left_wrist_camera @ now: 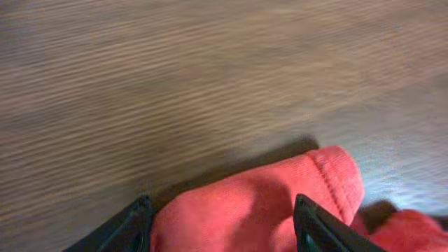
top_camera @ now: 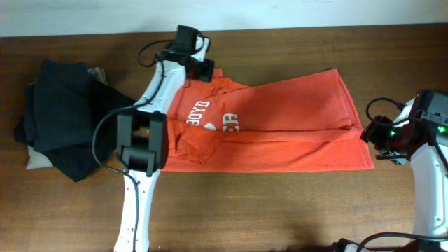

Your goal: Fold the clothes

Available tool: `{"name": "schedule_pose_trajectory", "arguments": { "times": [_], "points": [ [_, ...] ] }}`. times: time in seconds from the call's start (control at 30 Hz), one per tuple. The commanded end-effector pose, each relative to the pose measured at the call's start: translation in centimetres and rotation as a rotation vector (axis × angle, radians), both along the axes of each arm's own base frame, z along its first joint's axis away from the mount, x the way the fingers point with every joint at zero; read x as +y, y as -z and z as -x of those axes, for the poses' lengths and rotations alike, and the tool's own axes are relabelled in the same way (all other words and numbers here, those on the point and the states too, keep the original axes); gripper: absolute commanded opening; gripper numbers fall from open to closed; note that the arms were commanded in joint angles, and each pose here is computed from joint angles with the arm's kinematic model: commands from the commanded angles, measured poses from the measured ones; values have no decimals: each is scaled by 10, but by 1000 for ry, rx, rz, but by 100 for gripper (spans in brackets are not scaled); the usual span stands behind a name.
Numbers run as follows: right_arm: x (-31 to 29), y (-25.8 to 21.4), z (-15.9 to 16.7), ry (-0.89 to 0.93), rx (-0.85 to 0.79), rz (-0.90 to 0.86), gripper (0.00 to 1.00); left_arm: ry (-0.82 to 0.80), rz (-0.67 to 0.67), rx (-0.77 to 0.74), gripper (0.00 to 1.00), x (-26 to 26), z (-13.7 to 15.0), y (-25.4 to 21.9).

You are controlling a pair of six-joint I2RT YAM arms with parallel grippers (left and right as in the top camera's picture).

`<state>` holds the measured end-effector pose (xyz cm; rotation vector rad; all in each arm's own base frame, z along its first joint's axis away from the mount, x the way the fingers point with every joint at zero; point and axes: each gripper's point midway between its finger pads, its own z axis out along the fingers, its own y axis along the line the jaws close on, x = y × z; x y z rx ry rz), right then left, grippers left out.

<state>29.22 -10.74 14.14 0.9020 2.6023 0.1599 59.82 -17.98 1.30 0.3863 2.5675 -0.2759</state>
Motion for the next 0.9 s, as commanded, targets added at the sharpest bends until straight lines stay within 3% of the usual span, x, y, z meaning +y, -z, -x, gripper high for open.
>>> {"name": "schedule_pose_trajectory", "arguments": {
  "times": [0.0,0.3,0.6,0.63,0.67,0.7,0.73,0.87],
  "points": [
    [-2,-2,-2,1,-4,2,66,67,-63,-2,64,-21,6,25],
    [-2,-2,-2,1,-4,2,66,59,-49,-109,67,-30,-18,-17],
    [-2,-2,-2,1,-5,2,66,70,-85,13,67,-27,5,20],
    [-2,-2,-2,1,-4,2,66,71,-87,22,59,-26,6,26],
    [-2,-2,-2,1,-5,2,66,71,-89,25,38,-26,6,28],
    [-2,-2,-2,1,-5,2,66,70,-87,20,7,-26,5,27],
    [-2,-2,-2,1,-6,2,62,68,-82,7,0,-26,2,24],
    [-4,-4,-6,1,-24,11,56,42,-48,-63,0,-31,-15,-6]
  ]
}}
